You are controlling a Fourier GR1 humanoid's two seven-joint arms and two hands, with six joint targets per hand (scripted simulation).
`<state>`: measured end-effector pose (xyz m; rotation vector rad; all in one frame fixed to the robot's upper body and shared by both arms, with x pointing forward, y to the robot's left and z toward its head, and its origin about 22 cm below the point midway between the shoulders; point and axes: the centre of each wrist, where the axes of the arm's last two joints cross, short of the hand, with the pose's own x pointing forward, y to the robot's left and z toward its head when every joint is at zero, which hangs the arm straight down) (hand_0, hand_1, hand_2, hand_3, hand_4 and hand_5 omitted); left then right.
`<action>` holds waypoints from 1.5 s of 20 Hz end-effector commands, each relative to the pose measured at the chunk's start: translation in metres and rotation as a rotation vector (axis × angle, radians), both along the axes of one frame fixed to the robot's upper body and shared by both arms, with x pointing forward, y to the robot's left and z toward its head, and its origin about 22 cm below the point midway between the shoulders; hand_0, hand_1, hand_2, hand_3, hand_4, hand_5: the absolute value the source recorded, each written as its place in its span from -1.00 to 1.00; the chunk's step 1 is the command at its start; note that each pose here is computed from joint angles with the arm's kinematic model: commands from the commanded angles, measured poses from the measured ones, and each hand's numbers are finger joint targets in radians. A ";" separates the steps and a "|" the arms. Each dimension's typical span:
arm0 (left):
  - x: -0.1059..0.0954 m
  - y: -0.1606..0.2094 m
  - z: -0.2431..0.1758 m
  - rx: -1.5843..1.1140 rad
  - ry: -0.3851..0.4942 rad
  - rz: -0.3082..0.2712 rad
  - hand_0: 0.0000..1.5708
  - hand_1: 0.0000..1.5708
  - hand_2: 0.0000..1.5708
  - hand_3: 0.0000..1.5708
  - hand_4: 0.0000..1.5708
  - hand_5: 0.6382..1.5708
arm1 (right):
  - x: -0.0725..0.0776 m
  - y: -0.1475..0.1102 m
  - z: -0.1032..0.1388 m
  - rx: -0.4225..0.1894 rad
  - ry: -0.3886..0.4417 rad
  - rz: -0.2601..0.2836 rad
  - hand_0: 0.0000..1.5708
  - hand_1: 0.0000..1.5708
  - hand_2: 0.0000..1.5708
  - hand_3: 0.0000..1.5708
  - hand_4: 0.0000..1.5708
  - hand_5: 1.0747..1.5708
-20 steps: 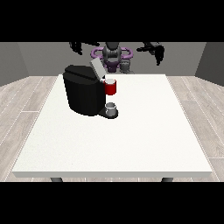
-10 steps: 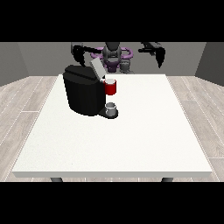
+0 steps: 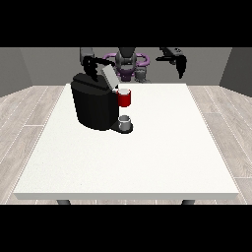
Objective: Insert the coffee pod into the coffee machine and close the lid
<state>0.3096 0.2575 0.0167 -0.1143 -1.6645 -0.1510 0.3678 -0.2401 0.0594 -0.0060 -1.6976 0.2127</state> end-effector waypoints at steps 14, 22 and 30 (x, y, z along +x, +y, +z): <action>-0.006 0.020 0.005 0.011 -0.050 0.048 -1.00 -1.00 -1.00 -1.00 -1.00 1.00 | 0.016 0.051 -0.002 -0.035 -0.022 0.068 -1.00 -1.00 -1.00 -1.00 -1.00 1.00; 0.002 0.017 0.018 0.008 -0.040 0.051 -1.00 -1.00 -1.00 -1.00 -1.00 1.00 | 0.032 0.049 0.022 -0.060 -0.053 0.081 -1.00 -1.00 -1.00 -1.00 -0.86 1.00; -0.006 -0.003 0.010 0.041 -0.016 0.035 -1.00 -1.00 -1.00 -1.00 -0.81 1.00 | 0.041 0.061 0.039 -0.174 -0.087 0.112 -1.00 -1.00 -1.00 -1.00 -0.84 1.00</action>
